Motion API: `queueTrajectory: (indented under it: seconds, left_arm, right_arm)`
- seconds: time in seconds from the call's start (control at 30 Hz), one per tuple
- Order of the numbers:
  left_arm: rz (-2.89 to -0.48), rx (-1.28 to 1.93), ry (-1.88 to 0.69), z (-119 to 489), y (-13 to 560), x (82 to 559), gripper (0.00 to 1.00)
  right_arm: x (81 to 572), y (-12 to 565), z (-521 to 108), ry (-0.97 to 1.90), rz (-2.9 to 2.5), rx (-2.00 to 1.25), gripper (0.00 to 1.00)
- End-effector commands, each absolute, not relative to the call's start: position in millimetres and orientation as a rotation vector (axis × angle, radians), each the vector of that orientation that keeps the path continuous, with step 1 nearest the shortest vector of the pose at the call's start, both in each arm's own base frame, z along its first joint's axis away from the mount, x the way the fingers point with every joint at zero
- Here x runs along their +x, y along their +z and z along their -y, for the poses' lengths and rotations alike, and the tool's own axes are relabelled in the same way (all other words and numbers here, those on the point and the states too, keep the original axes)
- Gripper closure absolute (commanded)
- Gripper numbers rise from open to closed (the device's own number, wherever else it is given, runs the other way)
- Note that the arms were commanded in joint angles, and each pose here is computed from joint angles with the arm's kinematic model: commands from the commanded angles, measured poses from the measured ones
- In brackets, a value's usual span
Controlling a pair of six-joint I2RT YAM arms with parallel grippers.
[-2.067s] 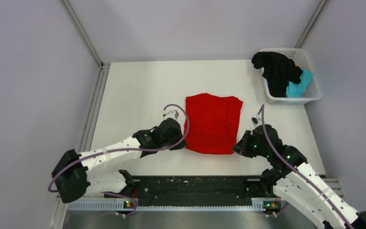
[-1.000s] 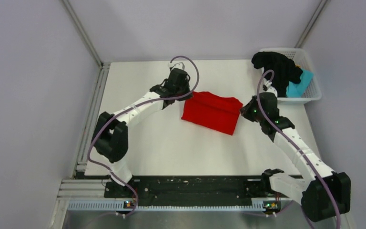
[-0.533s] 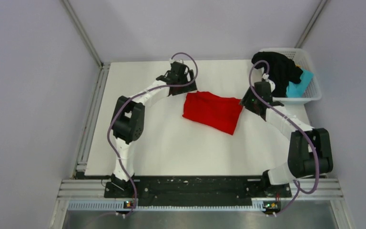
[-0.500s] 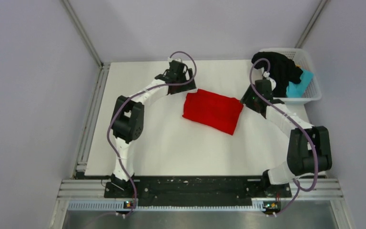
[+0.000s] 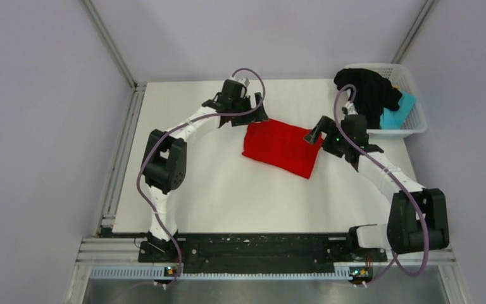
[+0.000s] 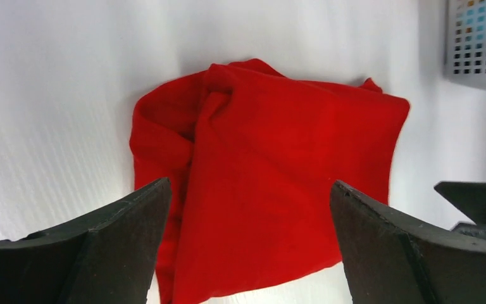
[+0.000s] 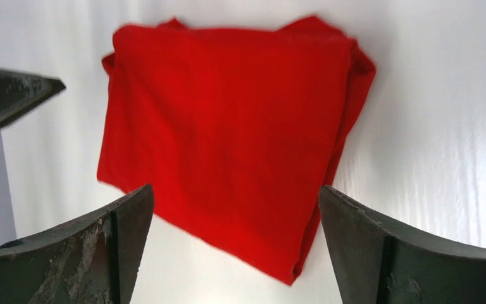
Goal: Fold and stack the t-shirts
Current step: Fold the long partially folded tshirt into a neat square, then put the neatly folded tshirt into the corner of the board with the left arm
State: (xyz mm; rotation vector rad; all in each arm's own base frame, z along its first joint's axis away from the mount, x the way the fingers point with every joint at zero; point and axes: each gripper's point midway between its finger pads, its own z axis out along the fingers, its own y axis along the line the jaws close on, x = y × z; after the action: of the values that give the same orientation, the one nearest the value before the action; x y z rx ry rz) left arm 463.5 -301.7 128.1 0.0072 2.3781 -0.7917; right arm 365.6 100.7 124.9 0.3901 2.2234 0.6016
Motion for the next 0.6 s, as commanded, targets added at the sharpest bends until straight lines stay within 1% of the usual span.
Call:
queueTrajectory:
  seconds: [0.0, 0.13, 0.27, 0.33, 0.4, 0.5, 0.57]
  left_arm:
    - [-2.423, 0.102, -0.639, 284.0, 101.1, 465.5, 0.01]
    - [-2.504, 0.192, -0.552, 276.1, 70.8, 462.5, 0.01]
    - [-2.554, 0.255, -0.700, 294.6, 52.2, 448.0, 0.04]
    - [-2.552, 0.251, -0.735, 299.1, 46.8, 448.1, 0.08]
    - [-2.574, 0.237, -0.733, 300.1, 36.6, 448.5, 0.15]
    - [-2.611, 0.237, -0.778, 305.2, 27.7, 440.6, 0.33]
    - [-2.629, 0.258, -0.821, 312.9, 25.2, 431.1, 0.47]
  right_arm:
    - [340.5, 135.5, -119.1, 0.746, -2.200, 0.282, 0.01]
    - [324.6, 134.2, -113.1, 0.714, -2.203, 0.281, 0.01]
    - [316.1, 137.8, -107.1, 0.680, -2.186, 0.291, 0.01]
    - [312.5, 137.6, -104.7, 0.665, -2.189, 0.295, 0.01]
    - [309.1, 139.4, -102.6, 0.653, -2.187, 0.291, 0.01]
    - [306.0, 140.4, -98.1, 0.623, -2.179, 0.293, 0.01]
    - [305.2, 141.8, -93.1, 0.593, -2.170, 0.308, 0.01]
